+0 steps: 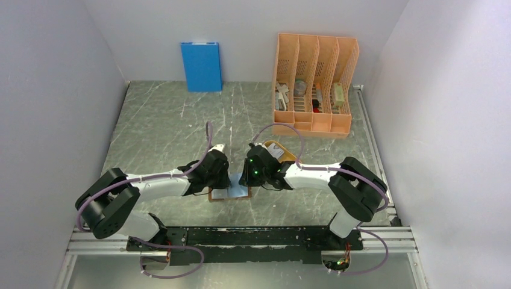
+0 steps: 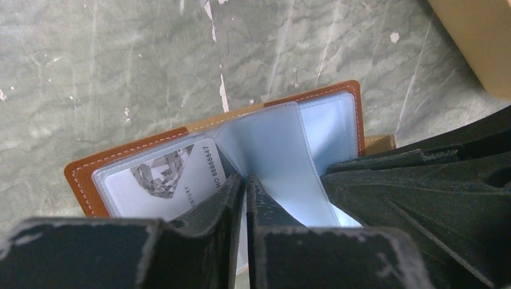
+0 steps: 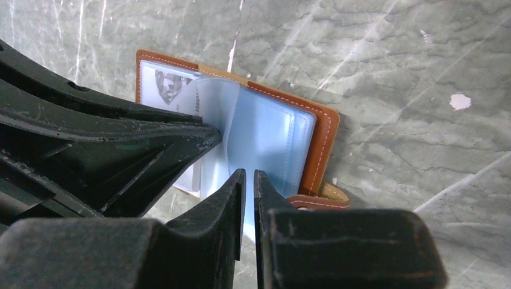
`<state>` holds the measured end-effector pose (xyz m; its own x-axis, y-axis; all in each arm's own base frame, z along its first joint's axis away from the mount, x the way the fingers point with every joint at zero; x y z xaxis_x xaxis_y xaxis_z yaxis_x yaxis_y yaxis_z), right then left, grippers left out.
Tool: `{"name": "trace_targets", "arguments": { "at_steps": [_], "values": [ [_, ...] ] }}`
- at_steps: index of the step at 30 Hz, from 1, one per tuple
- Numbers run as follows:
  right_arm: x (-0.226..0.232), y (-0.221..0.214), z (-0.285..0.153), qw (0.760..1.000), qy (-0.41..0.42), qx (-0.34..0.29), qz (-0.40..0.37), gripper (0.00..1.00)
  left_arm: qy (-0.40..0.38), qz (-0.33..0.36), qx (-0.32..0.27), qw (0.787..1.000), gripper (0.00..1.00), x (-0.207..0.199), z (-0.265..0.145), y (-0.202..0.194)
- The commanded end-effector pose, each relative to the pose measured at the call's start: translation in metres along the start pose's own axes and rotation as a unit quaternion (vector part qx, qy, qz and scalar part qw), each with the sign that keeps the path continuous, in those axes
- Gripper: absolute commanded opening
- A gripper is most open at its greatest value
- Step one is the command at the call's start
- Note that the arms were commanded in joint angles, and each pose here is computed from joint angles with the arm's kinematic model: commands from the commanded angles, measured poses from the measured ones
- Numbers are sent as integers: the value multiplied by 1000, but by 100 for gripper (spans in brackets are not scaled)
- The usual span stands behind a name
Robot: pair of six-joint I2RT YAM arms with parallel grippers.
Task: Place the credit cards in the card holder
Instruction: Turn over the card slot in the card holder.
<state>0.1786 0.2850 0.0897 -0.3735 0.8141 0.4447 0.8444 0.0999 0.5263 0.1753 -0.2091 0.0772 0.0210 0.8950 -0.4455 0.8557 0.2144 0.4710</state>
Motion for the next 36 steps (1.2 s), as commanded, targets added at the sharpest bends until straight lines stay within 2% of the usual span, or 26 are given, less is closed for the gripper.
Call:
{"name": "trace_targets", "arguments": {
  "at_steps": [1, 18, 28, 36],
  "values": [
    [11, 5, -1, 999, 28, -5, -19, 15, 29, 9, 45, 999, 16, 9, -10, -12],
    [29, 5, -1, 997, 71, -1, -31, 16, 5, 6, 22, 1000, 45, -9, -40, 7],
    [46, 0, 4, 995, 88, 11, -45, 16, 14, -6, -5, 1000, 53, -3, -68, 13],
    [66, -13, 17, 992, 106, 31, -59, 17, 37, -81, -52, 995, 52, 19, -92, 6]
  ]
}}
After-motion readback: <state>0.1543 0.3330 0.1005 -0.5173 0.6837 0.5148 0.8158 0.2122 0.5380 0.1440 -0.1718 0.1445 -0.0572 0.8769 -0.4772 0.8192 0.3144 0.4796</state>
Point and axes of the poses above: each gripper's point midway between its finger pads, its own z axis out along the fingers, its own x axis along the line the jaws close on, y = z × x, the point moved 8 cm from there along -z, back along the fingers, and after that the axes turned 9 degrees about -z, right-handed, at the moved point
